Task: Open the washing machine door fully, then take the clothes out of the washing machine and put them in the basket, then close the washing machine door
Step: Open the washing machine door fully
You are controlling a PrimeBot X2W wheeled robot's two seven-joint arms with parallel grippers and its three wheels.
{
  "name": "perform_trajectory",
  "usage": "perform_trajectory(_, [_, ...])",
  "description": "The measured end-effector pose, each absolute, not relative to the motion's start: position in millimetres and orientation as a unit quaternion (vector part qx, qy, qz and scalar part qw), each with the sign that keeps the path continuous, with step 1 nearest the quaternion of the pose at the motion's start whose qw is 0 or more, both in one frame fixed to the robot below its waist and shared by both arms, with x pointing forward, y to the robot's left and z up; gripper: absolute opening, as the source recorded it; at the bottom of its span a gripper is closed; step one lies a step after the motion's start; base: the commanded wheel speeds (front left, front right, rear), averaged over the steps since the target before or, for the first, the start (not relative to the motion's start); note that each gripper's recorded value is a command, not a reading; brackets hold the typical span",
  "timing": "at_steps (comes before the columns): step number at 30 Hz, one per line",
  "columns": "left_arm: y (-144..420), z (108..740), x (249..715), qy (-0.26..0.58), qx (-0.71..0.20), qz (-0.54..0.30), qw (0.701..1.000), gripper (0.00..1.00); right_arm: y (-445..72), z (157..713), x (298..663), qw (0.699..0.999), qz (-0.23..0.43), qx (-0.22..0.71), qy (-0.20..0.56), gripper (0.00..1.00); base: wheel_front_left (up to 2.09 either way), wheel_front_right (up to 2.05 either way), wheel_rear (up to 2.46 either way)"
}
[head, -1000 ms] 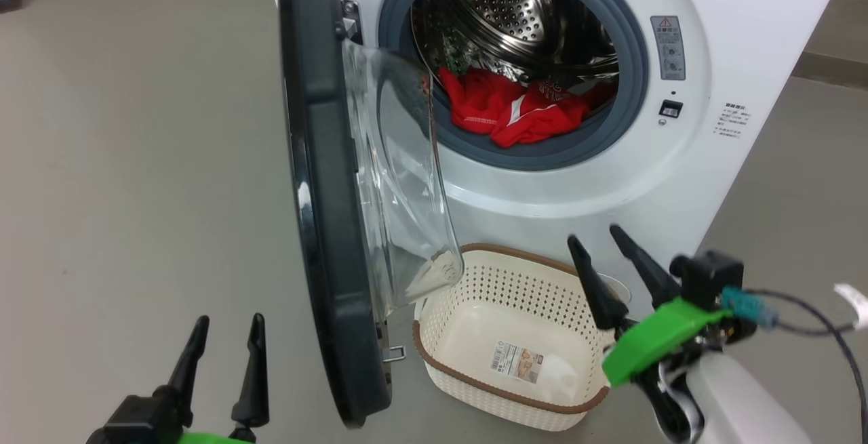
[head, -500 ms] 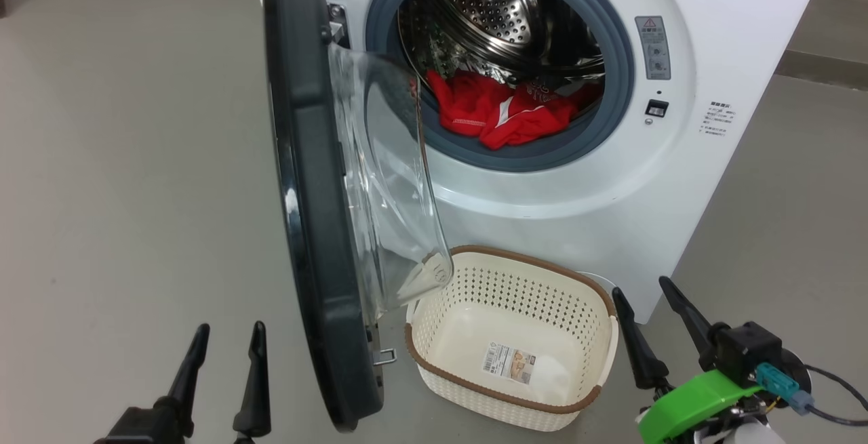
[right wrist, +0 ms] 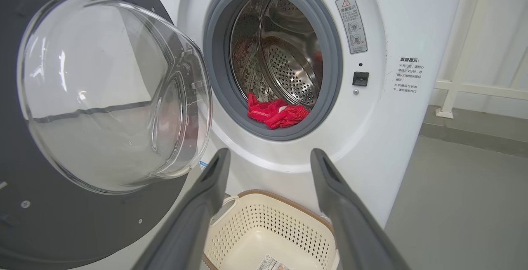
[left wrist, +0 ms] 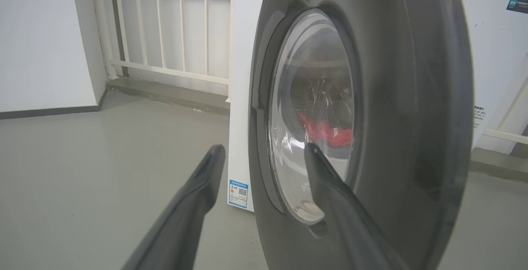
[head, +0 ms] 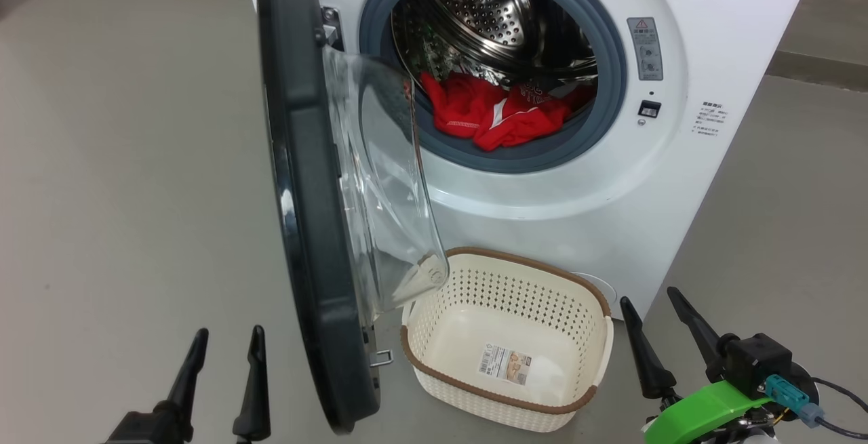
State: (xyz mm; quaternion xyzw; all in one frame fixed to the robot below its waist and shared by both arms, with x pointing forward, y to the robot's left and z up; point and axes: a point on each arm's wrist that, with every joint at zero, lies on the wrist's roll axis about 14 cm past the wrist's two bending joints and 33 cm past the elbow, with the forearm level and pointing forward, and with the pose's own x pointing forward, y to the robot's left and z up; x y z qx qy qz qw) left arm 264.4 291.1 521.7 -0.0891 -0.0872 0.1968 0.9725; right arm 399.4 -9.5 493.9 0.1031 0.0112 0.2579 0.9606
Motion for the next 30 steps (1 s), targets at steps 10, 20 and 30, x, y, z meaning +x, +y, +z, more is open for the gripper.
perform_trajectory(10, [286.4, 522.1, 266.6, -0.088, -0.09, 0.19, 0.974, 1.0, -13.0, 495.6, 398.4, 0.961, 0.252, 0.114, 0.011, 1.0, 0.0, 0.0, 0.0])
perform_trajectory(20, [282.2, 518.4, 266.4, -0.079, -0.082, 0.189, 0.975, 0.0, -17.0, 492.3, 395.7, 0.962, 0.247, 0.114, 0.015, 1.0, 0.0, 0.0, 0.0])
perform_trajectory(30, [287.7, 600.4, 276.6, -0.19, -0.066, 0.188, 0.961, 0.0, -16.7, 491.5, 395.4, 0.962, 0.246, 0.121, 0.018, 1.0, 0.0, 0.0, 0.0])
